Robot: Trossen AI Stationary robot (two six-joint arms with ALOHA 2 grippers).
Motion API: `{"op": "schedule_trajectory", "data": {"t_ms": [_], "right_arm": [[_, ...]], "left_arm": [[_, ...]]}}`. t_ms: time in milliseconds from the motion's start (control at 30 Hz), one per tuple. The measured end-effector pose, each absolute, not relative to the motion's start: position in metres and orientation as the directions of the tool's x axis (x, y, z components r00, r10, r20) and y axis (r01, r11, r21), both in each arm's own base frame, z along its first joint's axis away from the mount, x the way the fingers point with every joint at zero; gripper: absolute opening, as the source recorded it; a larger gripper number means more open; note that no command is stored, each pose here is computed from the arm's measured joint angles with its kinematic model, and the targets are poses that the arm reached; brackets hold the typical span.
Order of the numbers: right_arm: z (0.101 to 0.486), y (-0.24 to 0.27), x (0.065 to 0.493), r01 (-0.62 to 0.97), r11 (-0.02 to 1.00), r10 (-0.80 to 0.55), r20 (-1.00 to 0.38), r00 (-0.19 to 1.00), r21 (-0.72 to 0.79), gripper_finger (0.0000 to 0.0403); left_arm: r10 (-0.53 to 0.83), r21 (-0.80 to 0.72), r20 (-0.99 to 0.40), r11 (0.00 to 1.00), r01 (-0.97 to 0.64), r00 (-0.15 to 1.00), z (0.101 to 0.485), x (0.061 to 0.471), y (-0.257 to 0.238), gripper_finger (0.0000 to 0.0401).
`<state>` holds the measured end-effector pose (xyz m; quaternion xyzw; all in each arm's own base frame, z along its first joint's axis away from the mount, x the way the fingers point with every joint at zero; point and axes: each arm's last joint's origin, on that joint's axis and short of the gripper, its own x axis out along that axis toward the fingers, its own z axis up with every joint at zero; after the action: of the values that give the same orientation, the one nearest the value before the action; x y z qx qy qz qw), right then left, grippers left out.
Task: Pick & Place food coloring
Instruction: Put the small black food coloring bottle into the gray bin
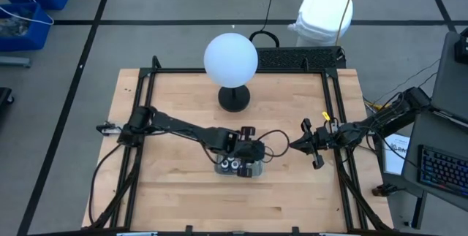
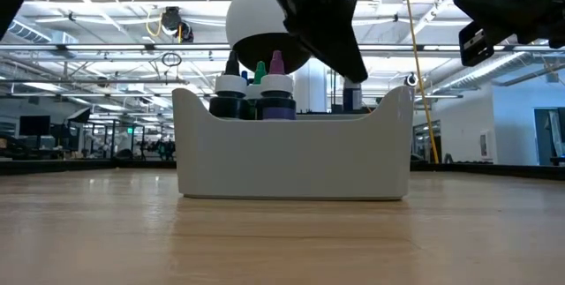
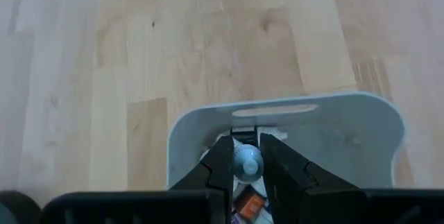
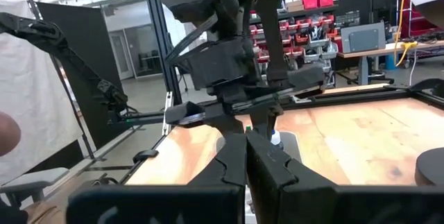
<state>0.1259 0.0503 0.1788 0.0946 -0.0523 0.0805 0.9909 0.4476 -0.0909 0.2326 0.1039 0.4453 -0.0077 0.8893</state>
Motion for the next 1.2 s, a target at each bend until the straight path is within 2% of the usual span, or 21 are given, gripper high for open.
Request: {"op": "schedule_trajectory", "data": {"t_ms": [400,667,1200], "right_arm": [[0.179,0.050,0.126,-0.169,0.969,0.150,0.116,0.982,0.178,0.0000],[0.178,0.050,0.126,-0.170,0.968,0.151,0.114,0.982,0.183,0.0000],[0.177,0.050,0.126,-0.168,0.968,0.151,0.102,0.983,0.184,0.0000]], "left_arm": [[0.156,0.205,-0.806,0.979,0.022,0.571,0.229,0.448,-0.071,0.0056],[0.134,0.182,-0.846,0.982,0.044,0.516,0.226,0.441,-0.078,0.0057],[0.099,0.147,-0.853,0.988,0.054,0.513,0.190,0.433,-0.091,0.0058]]}}
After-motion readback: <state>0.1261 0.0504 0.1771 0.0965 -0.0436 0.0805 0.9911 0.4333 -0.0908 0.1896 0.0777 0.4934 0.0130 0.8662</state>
